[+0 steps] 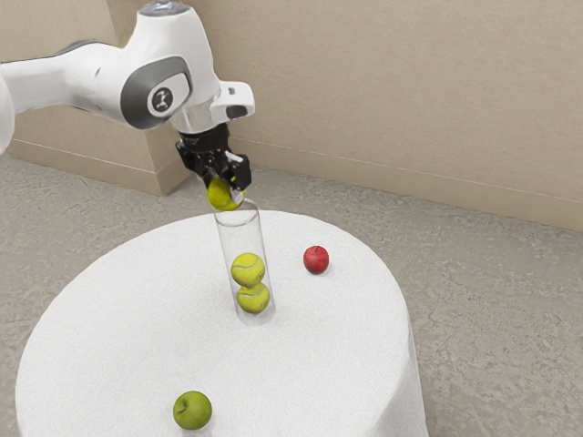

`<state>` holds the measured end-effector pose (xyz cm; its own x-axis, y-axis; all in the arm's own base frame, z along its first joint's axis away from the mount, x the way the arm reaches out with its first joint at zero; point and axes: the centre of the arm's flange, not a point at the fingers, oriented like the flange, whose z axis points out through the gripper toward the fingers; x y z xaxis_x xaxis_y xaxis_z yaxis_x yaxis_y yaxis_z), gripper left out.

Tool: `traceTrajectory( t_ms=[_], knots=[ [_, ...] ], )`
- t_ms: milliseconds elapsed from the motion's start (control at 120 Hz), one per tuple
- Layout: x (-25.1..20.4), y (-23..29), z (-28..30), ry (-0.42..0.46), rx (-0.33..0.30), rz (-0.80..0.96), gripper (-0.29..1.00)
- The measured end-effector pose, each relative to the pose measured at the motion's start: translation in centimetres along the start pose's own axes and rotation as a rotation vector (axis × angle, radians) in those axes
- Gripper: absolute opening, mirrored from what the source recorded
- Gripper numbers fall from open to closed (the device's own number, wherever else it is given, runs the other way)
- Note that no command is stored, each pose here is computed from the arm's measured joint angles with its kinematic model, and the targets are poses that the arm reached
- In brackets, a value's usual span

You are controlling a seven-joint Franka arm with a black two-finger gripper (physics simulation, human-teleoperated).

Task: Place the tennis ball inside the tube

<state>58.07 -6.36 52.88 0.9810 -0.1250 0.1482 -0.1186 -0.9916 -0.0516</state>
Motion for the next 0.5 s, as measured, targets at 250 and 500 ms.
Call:
traceTrajectory(
  t_ms=[250, 500],
  knots=[
    [0.3, 0.6, 1.3, -0.036, -0.013, -0.004, 0.59],
    [1.1, -4.1, -5.2, -0.027, -0.026, -0.073, 0.67]
  ],
)
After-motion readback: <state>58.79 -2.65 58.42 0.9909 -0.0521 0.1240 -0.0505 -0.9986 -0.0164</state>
